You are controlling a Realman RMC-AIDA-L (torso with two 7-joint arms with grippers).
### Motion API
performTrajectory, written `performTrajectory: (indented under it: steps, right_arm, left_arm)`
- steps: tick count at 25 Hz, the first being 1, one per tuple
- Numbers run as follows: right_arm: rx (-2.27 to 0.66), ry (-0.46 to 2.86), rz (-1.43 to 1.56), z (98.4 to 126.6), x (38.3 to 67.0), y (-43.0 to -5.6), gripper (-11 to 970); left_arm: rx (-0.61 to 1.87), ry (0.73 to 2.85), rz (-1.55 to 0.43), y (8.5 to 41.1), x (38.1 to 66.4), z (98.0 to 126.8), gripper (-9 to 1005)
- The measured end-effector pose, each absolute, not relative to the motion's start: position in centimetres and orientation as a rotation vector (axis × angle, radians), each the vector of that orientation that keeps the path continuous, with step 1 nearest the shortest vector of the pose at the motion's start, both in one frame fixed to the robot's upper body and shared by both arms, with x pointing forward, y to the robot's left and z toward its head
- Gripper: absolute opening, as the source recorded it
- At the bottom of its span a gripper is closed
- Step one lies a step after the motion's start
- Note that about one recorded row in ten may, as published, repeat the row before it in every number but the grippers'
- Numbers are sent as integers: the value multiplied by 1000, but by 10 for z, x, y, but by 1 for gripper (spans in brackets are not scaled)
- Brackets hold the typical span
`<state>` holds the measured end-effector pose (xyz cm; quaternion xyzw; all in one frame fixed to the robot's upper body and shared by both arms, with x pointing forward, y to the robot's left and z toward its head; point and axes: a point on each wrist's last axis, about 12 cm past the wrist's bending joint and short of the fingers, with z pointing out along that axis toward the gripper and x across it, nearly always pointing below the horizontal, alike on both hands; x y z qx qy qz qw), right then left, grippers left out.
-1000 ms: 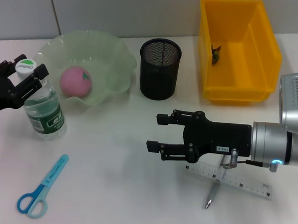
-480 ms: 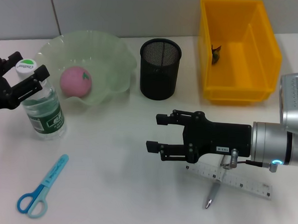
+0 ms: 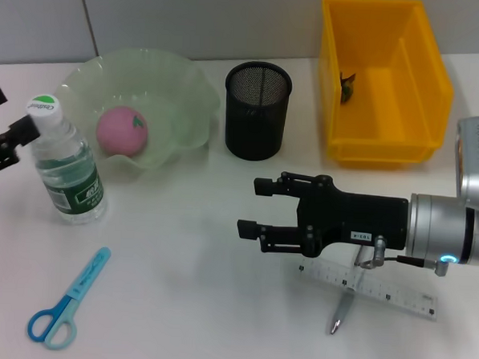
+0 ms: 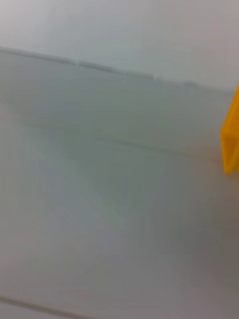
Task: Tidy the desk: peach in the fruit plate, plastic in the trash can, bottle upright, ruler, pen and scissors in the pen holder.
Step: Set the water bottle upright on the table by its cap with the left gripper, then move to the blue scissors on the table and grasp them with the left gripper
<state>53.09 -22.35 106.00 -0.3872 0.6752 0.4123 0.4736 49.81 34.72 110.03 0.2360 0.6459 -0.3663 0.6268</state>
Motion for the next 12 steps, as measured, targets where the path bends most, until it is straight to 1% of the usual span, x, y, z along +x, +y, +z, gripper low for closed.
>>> performTrajectory:
  steps: [1, 5, 8, 12]
  right_arm:
    - [-947, 1652, 1009, 1060, 531, -224, 763]
    - [-937, 1654, 1009, 1060, 530, -225, 763]
    - [-934, 1657, 1008, 1060, 530, -226, 763]
    - [-931, 1661, 1007, 1059, 529, -227, 763]
  left_arm:
    - [581, 1464, -882, 353, 490, 1109, 848]
    - [615, 1459, -918, 354, 485, 1114, 848]
    - [730, 1536, -1007, 348, 480, 1119, 848]
    - [803, 1581, -1056, 340, 478, 1122, 848]
